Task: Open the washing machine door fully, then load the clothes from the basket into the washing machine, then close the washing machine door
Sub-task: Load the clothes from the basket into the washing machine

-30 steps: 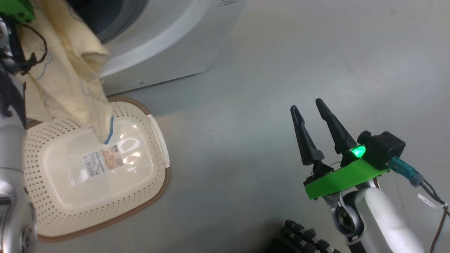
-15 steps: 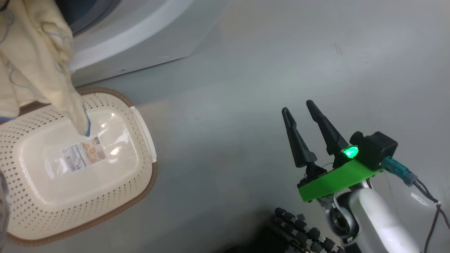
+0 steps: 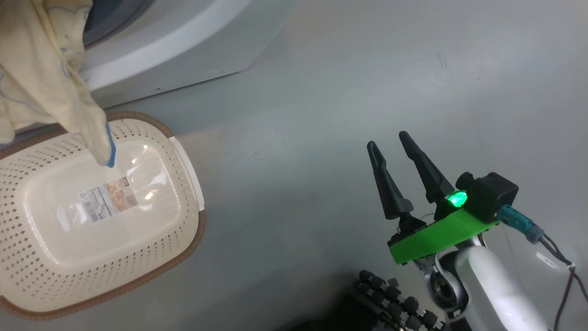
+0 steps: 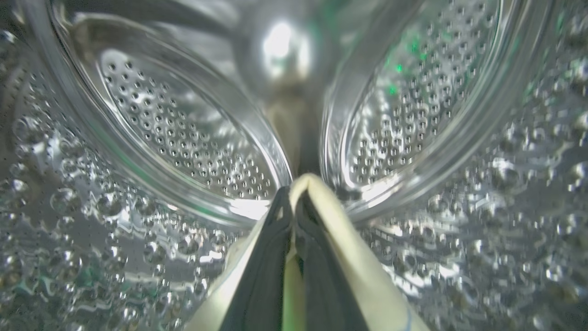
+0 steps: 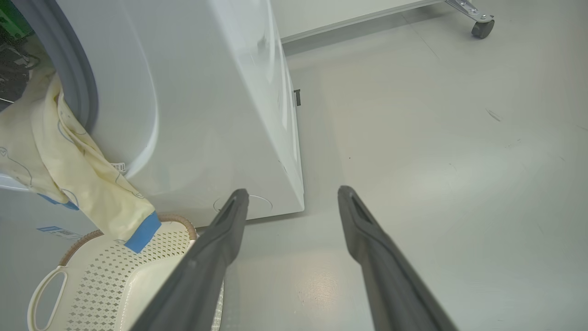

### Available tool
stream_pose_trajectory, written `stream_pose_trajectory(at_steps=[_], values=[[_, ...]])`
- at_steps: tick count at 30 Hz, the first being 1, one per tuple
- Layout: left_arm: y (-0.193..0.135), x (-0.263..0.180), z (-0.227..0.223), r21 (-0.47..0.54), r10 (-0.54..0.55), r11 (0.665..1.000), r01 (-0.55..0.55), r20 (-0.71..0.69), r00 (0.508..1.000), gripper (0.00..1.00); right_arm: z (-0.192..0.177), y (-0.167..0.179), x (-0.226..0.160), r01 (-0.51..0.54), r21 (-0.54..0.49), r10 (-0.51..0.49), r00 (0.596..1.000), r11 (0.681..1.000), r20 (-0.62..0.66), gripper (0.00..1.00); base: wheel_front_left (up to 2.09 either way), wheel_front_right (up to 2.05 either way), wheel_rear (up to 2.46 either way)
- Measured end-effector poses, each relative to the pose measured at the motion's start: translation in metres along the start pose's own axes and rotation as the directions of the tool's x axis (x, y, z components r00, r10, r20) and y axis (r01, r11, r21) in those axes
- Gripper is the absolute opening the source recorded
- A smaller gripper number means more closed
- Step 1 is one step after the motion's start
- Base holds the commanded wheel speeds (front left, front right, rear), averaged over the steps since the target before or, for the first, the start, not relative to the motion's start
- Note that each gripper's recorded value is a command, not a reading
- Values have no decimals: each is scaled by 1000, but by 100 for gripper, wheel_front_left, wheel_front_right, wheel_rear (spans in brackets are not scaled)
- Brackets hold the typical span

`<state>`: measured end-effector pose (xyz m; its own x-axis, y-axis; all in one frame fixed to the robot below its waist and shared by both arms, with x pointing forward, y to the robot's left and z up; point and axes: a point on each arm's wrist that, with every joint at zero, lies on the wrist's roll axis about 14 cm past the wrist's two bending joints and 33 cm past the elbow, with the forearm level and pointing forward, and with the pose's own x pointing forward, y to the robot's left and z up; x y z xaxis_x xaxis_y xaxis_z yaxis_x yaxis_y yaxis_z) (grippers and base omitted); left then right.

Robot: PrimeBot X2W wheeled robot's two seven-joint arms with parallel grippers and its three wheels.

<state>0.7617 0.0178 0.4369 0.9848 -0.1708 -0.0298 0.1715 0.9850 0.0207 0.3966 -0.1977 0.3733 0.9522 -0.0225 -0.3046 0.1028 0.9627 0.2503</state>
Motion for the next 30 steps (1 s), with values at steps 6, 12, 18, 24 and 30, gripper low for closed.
stream_pose_trajectory(at_steps=[6, 12, 18, 24, 30], values=[[-8, -16, -29, 64, -32, 997, 46, -205, 978, 30, 7, 4, 0, -12, 4, 12, 1000, 1000, 22, 100, 0, 0, 0], [-6, -28, -16, 96, 0, 995, 28, -280, 960, 100, 19, 11, -4, -35, 5, 35, 998, 999, 57, 100, 0, 0, 0], [-6, -42, -14, 48, 22, 999, -6, -333, 943, 100, 23, 12, -7, -43, 7, 42, 997, 999, 72, 100, 0, 0, 0], [-13, -59, -15, 25, 27, 999, -20, -344, 939, 100, 30, 19, -4, -68, 12, 66, 993, 998, 94, 100, 0, 0, 0], [-21, -73, -14, 11, 7, 1000, -3, -353, 936, 100, 36, 27, -1, -94, 8, 92, 989, 996, 114, 100, 0, 0, 0]])
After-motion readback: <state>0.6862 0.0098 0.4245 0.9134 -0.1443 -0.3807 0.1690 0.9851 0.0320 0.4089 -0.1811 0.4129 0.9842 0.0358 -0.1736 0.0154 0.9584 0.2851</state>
